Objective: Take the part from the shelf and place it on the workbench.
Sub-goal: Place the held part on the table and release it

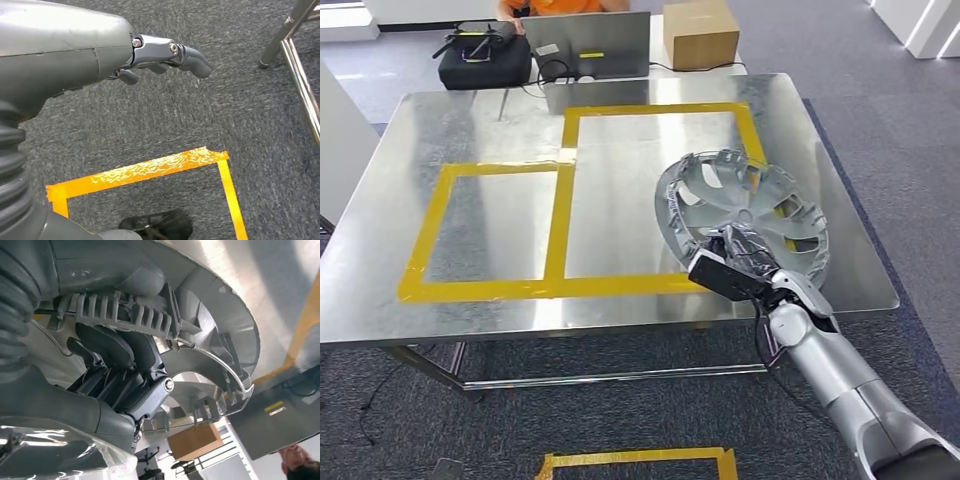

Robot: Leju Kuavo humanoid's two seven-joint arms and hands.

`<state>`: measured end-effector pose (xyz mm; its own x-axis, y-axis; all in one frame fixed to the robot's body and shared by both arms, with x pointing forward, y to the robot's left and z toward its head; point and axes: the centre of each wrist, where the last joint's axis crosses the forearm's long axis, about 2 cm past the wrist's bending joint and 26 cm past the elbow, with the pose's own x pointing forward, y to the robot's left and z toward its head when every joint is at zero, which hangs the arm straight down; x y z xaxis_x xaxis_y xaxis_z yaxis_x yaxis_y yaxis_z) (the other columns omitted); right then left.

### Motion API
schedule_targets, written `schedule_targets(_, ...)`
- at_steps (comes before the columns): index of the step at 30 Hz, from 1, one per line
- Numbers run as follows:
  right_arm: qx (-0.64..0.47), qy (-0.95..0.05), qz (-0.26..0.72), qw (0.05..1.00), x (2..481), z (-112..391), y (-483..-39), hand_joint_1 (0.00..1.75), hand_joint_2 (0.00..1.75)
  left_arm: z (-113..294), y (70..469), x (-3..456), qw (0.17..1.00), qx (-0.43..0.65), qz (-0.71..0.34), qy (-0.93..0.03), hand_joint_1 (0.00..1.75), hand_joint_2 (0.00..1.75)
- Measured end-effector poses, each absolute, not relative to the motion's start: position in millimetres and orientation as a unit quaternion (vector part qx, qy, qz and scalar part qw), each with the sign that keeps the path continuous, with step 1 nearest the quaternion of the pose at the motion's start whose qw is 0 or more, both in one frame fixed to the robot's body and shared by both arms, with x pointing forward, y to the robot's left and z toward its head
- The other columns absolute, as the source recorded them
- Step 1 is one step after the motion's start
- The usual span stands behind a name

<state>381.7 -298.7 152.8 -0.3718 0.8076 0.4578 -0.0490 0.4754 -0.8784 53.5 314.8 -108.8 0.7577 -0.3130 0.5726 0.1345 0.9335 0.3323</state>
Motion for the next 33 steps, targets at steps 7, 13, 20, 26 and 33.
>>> schedule_targets(7,-0.231,-0.706,0.471,0.476,377.2,146.4,-262.1,1.75,1.75,-108.2,312.3,58.7,0.926,0.132,-0.136,-0.327,0.00,1.75)
schedule_targets(13,-0.209,-0.706,0.491,0.466,371.4,140.3,-242.3,0.87,0.87,-107.8,310.2,62.0,0.925,0.130,-0.138,-0.328,0.00,1.75)
schedule_targets(20,-0.201,-0.712,0.487,0.464,371.6,141.7,-235.7,0.00,0.00,-107.9,311.0,61.5,0.925,0.131,-0.138,-0.329,0.00,0.44)
schedule_targets(26,-0.211,-0.725,0.454,0.474,371.3,143.9,-243.6,0.00,0.00,-108.6,312.9,55.4,0.928,0.137,-0.131,-0.322,0.00,0.00)
schedule_targets(33,-0.223,-0.730,0.439,0.474,371.5,148.4,-251.8,0.00,0.00,-108.8,314.2,53.5,0.928,0.140,-0.130,-0.320,0.00,0.00)
